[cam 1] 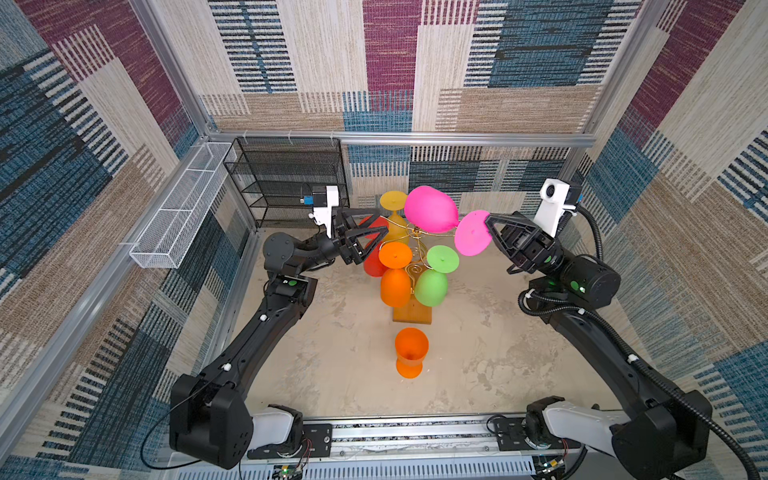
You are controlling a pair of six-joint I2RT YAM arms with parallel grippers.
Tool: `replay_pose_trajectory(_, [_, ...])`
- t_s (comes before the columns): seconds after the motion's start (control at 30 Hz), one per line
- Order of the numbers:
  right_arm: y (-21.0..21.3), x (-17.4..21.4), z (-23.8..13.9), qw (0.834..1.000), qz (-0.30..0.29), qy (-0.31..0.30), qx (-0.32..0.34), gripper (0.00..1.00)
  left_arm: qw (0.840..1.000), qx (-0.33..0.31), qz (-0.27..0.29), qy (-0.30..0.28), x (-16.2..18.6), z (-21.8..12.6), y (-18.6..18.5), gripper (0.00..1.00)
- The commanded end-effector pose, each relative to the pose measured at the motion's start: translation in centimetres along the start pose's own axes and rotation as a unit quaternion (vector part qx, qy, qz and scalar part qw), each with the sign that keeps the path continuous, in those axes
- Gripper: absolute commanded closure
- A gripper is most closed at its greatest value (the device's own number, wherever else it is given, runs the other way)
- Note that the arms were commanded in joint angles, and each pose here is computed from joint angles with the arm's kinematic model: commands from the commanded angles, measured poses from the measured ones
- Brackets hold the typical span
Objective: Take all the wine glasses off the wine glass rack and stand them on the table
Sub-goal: 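Grasp the magenta glass bowl with the left gripper while right holds the foot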
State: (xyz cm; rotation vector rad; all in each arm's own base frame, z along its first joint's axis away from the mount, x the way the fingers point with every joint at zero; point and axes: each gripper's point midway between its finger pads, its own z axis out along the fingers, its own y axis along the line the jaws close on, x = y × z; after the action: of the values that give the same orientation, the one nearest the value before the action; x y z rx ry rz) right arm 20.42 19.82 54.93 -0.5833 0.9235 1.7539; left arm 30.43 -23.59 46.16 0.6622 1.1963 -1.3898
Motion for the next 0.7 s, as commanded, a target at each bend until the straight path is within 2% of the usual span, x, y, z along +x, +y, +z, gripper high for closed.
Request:
replay_pose_trajectory(0.0, [0.9, 0.1, 0.0, 1.0, -0.002, -0.004, -0.025, 1.0, 0.998, 0.065, -0.006, -0.011, -0.9, -0.1, -1.9, 0.18])
replay_pose_trajectory(0.17, [0.3, 0.3, 0.2, 0.999, 0.01, -0.006, -0.034, 1.0, 0.993, 0.111, -0.03, -0.009, -0.7, 0.3, -2.0, 0.2])
replay_pose_trajectory(0.67, [-1.9, 1.5, 1.3, 0.997, 0.051, -0.004, -0.058, 1.0, 0.991, 0.119, -0.052, 0.009, 0.4, 1.0, -1.4, 0.24])
